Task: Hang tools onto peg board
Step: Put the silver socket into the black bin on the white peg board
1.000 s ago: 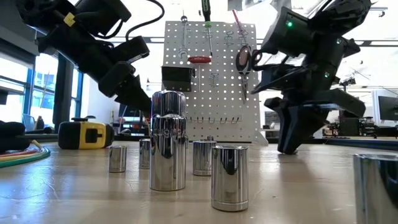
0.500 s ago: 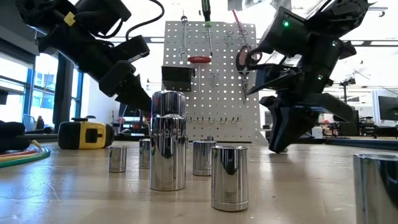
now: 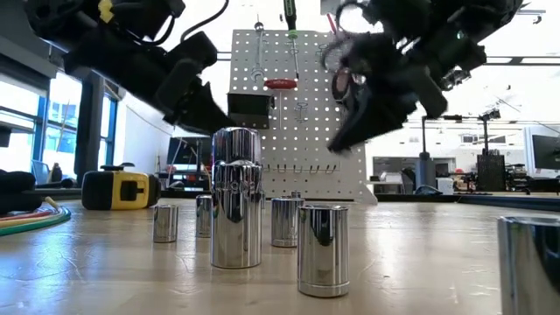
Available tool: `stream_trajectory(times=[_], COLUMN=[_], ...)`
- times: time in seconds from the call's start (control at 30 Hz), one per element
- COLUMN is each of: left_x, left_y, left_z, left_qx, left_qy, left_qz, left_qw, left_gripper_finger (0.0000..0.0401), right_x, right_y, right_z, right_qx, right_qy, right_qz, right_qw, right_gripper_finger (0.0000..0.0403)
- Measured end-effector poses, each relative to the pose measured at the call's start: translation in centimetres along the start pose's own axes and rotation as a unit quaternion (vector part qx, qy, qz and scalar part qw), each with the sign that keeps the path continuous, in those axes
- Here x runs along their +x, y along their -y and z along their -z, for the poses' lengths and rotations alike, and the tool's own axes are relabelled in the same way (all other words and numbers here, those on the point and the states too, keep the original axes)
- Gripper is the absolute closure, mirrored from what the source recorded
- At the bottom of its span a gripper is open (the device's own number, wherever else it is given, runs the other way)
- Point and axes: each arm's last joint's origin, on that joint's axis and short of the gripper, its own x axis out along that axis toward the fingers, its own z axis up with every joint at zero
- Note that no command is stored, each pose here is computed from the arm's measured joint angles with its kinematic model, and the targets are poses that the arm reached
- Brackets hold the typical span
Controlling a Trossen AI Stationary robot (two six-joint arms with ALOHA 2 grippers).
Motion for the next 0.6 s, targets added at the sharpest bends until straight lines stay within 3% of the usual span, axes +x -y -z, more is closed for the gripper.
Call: stream_trajectory(times=[0.37,0.6], left_x=[1.7,3.5], left_y=[0.9,1.7], left_z=[-1.4,-2.7], left_qx=[-0.026,-0.027], left_qy=[0.145,0.173], left_qz=[0.023,0.057], left_qw=[0.989,0.983], left_gripper_finger=[0.0236,0.0236], right_x=[-3.0,-3.5], right_y=[1.0,1.7], right_z=[-4.1,-5.0], right_qx=[0.002,0.008], right_qy=[0.184,0.241], right_qz=[0.025,0.019], right_qw=[0.983,0.97], right_gripper_finger=[0.0367,0.0367])
